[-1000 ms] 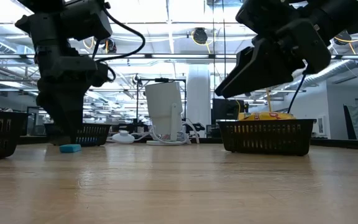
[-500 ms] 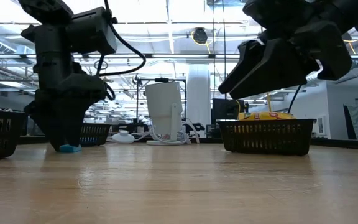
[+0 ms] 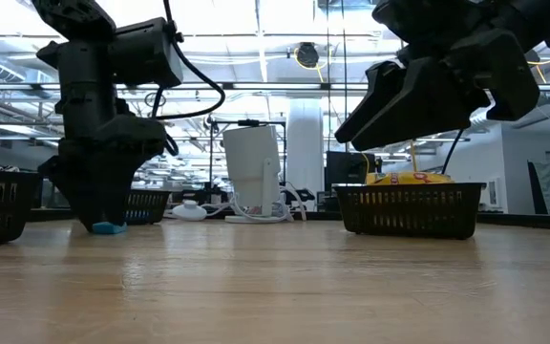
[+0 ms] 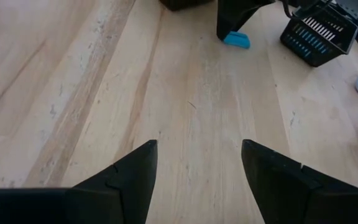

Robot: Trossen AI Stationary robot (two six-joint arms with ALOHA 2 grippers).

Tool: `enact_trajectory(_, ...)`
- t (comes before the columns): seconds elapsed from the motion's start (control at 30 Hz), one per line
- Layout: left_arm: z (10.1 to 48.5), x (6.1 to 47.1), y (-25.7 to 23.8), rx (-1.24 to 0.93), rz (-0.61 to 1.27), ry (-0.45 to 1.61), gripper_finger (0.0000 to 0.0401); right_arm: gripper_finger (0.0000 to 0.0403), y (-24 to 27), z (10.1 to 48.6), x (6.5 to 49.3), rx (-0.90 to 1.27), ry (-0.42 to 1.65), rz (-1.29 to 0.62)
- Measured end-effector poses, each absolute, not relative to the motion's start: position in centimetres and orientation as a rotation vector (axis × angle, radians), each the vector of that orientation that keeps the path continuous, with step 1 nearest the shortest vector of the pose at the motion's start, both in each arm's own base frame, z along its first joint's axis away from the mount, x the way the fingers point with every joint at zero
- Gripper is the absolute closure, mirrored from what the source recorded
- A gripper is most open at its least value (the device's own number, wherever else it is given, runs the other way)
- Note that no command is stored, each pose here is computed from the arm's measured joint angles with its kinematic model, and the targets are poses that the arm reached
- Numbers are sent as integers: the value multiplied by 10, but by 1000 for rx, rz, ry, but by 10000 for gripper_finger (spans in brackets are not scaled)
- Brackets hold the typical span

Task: Pick & Place School Supplies
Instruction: Put the blue eraser into the top black bin

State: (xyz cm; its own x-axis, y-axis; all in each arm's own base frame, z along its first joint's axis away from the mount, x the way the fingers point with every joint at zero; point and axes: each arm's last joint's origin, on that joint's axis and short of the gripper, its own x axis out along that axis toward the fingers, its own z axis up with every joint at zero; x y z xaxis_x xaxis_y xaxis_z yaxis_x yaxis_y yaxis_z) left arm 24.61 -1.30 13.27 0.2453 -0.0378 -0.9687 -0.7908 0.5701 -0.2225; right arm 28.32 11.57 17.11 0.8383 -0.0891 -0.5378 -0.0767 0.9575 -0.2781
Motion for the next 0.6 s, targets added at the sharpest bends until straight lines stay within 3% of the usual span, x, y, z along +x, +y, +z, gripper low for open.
enact_trajectory(0.43, 132, 247, -10, -771, 638, 1193, 341, 179, 116, 171, 283, -288, 578, -10)
enact_trajectory(0.6, 132, 247, -10, -728, 611, 1201, 353, 179, 116, 171, 283, -288, 578, -10)
